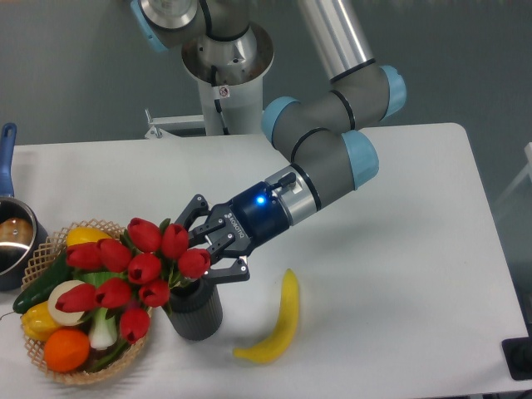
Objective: Insert the flowers into the vase
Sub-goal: 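Push the tulip stems down into the vase and open the gripper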
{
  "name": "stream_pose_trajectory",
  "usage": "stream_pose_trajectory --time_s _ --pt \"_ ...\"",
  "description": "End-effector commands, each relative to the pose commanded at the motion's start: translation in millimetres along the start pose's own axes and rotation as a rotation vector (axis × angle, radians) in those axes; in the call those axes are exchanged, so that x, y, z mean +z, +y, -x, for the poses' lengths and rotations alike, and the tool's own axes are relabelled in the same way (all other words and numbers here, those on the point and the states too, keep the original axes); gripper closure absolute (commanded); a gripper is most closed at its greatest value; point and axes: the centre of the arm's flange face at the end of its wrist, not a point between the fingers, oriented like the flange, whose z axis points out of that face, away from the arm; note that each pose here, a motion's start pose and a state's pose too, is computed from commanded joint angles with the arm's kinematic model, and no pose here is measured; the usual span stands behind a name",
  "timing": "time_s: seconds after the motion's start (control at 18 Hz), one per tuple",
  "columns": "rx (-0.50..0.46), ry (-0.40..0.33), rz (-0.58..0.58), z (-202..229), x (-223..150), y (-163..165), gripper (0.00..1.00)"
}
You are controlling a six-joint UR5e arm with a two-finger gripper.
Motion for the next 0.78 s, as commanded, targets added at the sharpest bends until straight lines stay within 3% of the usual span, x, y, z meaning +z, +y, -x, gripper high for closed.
stream_pose_trajectory --time_s 0.22,0.78 --pt "-0.026 0.003 0.001 1.3 1.5 18.7 0.62" --pt "0.012 -0.014 0.001 -6.1 -9.9 49.3 0.59"
